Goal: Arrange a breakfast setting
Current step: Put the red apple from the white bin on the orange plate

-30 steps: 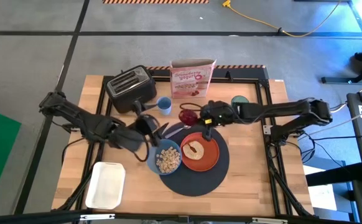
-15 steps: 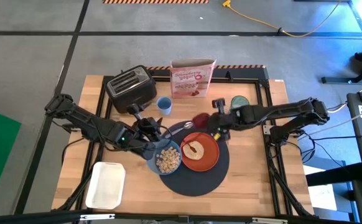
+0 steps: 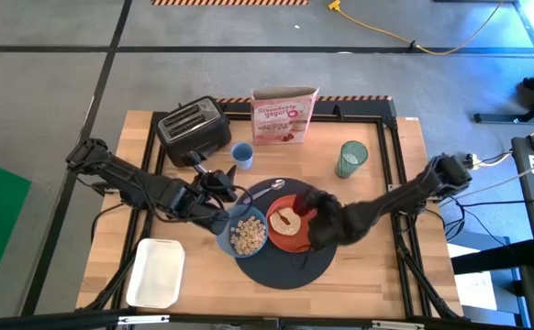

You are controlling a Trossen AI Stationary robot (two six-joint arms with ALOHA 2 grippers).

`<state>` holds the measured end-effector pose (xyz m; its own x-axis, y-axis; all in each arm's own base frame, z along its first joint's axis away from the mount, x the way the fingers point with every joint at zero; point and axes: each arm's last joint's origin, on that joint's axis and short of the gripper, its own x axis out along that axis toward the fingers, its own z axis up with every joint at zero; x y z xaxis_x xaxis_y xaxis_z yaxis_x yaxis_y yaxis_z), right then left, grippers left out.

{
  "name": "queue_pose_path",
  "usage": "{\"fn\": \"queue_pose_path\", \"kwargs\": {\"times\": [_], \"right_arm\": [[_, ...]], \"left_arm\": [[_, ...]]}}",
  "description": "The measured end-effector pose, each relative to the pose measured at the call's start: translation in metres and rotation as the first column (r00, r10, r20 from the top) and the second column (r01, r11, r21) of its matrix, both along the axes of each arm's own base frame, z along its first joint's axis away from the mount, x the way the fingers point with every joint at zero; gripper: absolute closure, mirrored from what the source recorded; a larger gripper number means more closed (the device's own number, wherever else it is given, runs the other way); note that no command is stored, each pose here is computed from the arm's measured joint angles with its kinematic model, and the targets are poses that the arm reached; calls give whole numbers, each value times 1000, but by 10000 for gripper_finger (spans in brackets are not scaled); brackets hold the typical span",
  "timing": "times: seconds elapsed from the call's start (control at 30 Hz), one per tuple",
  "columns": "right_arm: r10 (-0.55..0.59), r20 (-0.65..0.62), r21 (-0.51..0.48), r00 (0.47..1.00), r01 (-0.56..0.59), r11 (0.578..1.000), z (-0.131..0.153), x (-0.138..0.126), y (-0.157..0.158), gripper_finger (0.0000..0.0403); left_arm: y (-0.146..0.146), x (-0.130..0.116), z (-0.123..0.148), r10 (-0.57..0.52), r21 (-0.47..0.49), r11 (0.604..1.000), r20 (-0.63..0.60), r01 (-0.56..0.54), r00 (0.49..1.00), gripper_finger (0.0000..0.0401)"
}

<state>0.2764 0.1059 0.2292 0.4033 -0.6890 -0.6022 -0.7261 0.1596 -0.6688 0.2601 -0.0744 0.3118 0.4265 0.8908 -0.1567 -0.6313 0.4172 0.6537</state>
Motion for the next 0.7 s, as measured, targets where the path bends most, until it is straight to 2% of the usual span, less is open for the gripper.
{"fn": "queue_pose_path", "kwargs": {"times": [0.13,0.23,0.47,0.7], "right_arm": [[83,-70,-211,994,-96,973,-16,1,17,403],[120,-127,-316,985,-155,936,-25,1,25,403],[164,-198,-341,967,-224,913,-39,-1,39,403],[196,-280,-368,940,-294,882,-62,-6,55,403]], "left_arm": [[0,0,0,1,-10,1000,14,-1,1000,15],[0,0,0,1,-11,1000,9,-1,1000,15],[10,1,-1,36,-7,999,-1,-36,999,15],[19,4,-2,69,-56,996,22,-67,997,15]]}}
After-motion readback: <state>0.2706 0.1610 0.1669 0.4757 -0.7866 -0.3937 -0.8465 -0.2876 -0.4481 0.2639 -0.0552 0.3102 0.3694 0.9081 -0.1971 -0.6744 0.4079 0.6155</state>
